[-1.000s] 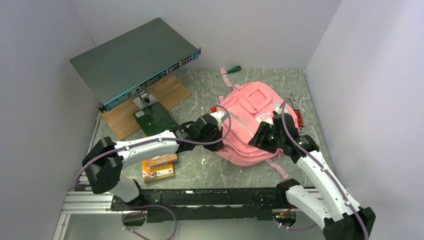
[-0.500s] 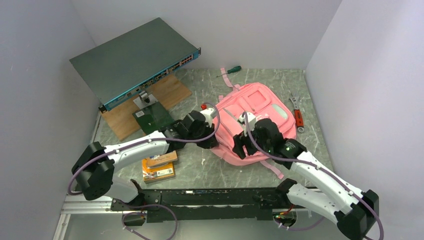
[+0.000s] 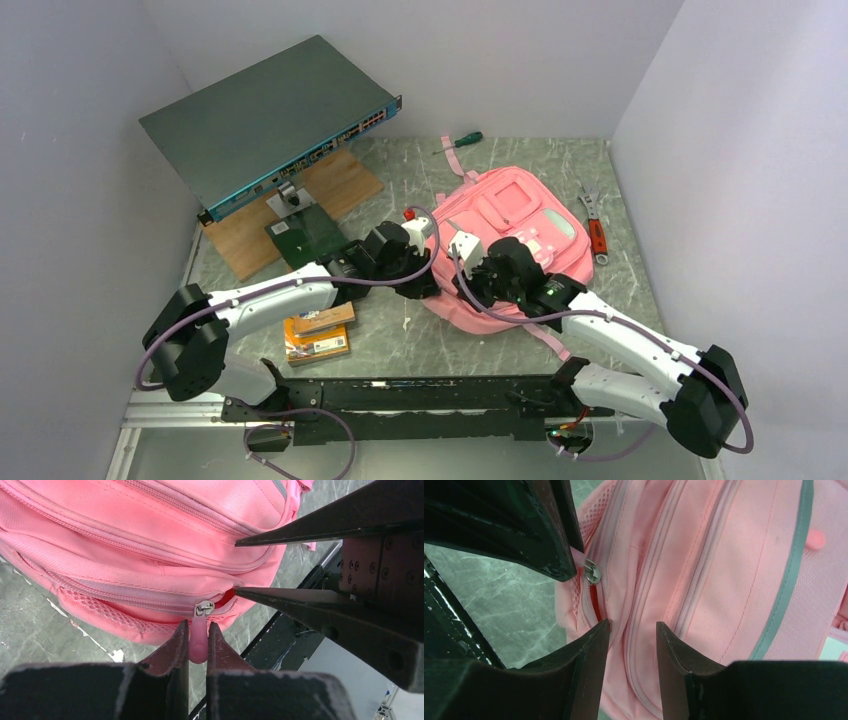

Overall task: Pack the student bag
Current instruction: Unzip the student bag at the center of the board.

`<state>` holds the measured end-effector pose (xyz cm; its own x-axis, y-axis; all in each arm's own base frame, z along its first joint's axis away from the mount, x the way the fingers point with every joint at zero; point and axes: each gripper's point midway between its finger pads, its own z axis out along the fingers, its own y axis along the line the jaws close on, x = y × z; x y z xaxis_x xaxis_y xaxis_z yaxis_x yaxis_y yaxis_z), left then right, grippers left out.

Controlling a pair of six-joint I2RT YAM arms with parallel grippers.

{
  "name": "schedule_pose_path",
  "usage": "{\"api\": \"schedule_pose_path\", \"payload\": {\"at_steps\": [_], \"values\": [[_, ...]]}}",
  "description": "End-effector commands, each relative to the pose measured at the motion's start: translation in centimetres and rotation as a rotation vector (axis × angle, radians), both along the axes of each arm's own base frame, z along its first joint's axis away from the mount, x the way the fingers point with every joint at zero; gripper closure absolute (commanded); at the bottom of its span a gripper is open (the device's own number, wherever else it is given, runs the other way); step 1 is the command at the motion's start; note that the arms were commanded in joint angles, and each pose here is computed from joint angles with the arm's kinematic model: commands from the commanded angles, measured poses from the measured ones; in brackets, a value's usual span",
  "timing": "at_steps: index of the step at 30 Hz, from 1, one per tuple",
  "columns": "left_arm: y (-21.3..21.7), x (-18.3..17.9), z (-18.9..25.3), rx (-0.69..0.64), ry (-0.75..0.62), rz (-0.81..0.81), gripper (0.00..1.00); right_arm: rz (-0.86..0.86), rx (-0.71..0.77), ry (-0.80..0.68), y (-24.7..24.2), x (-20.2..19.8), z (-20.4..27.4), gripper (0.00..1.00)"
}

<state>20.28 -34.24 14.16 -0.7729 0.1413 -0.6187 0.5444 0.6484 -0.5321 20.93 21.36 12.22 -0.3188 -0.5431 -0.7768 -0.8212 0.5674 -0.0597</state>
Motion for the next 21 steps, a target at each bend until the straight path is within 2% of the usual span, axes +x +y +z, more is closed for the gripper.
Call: {"api": "schedule_pose_path", "payload": {"at_steps": [1,6,13,18,21], "values": [[-1.7,0.1,4.7,-0.161,-0.056,-0.032,1.0,0.026,0.062,-0.117,1.4,1.4,2.4,0.58],[-1.8,0.0,4.7,-0.165,-0.047,-0.034,1.0,0.046,0.074,-0.11,1.7,0.9,2.2,0.58],[-1.9,-0.2,5.3,-0.185,-0.043,-0.034,1.0,0.063,-0.027,-0.097,0.8,0.5,0.0,0.59],[-1.9,-0.2,5.8,-0.196,-0.044,-0.034,1.0,0.091,-0.022,-0.097,1.4,-0.1,-0.8,0.44],[-2.0,-0.3,6.2,-0.21,-0.043,-0.037,1.0,0.087,-0.041,-0.099,1.6,-0.1,-1.6,0.4]]}}
